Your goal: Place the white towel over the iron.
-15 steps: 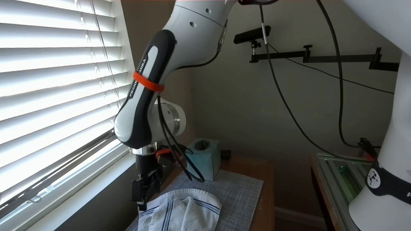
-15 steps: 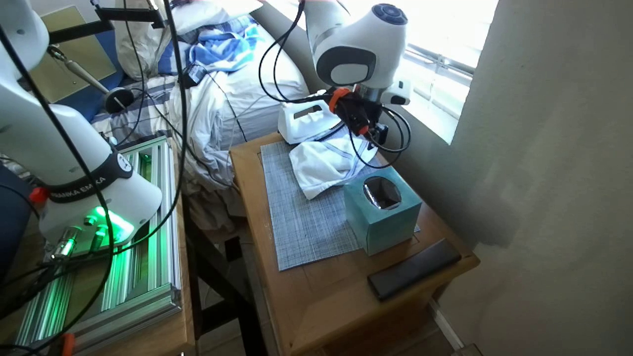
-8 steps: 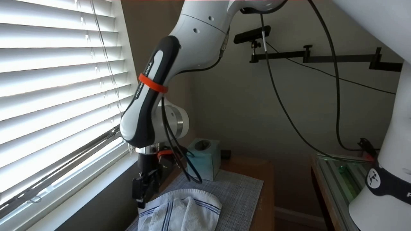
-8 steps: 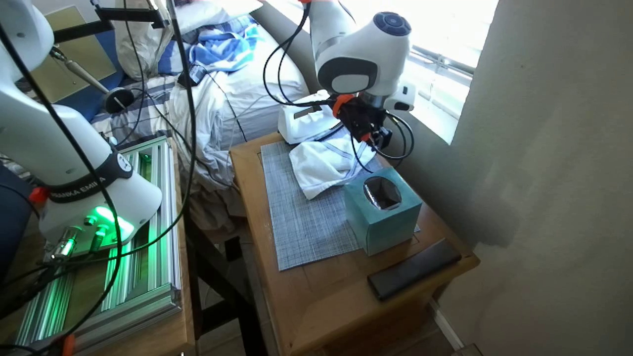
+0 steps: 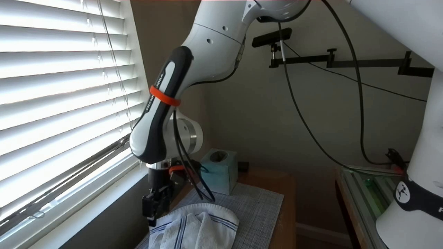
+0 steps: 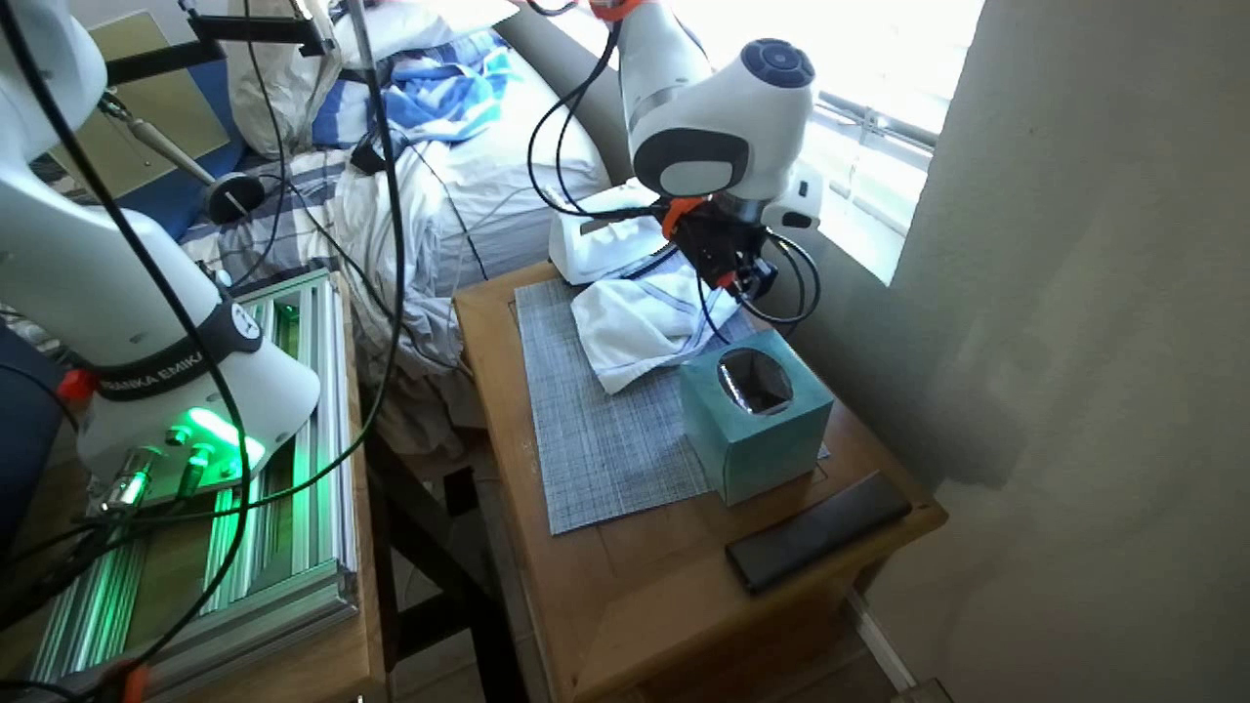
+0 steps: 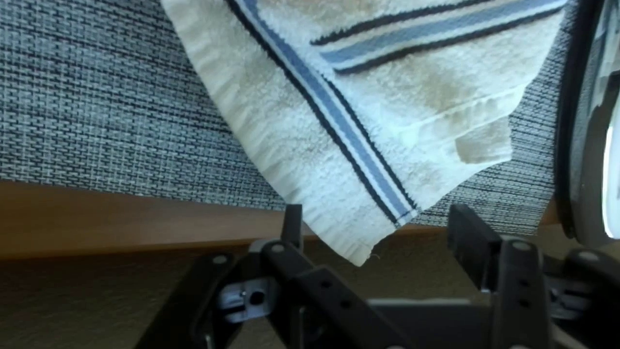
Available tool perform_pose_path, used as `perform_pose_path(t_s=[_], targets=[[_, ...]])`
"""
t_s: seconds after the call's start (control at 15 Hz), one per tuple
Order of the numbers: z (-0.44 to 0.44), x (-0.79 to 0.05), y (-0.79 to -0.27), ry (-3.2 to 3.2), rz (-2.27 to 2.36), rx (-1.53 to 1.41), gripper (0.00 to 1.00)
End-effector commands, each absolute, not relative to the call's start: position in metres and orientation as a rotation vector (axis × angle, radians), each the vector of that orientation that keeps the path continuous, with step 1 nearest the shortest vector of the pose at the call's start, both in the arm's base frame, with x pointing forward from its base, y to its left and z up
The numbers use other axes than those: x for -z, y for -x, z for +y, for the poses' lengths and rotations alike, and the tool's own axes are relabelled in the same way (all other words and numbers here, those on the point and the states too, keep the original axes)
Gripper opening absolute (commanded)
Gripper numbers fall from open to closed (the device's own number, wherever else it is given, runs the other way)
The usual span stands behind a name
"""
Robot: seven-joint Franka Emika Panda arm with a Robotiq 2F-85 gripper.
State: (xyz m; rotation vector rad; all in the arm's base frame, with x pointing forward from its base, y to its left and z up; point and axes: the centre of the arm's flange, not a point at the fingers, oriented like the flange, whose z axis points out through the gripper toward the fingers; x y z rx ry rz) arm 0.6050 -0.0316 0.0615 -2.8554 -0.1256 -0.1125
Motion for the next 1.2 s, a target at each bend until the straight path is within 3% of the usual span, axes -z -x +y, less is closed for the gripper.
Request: perform_pose_path(t_s=[0.0,0.4,0.47,0.67,1.0,1.13], targets=[[-0.036,-0.051,-0.615,2.856,-0.101,0.146,0.82],[-0.039,-0.041,-0.620,2.861,-0.097,0.115,0.78],[-0.039,-0.039,-0.620,2.862,-0.098,0.108,0.63],[-0.040,-0.035,-0.621,2.865,-0.097,0.096,0.38],[-0.043,-0.038,-0.620,2.875,-0.093,0.099,0.04],[-0.043,-0.047,-0.615,2.877,-0.101,0.116,0.00]])
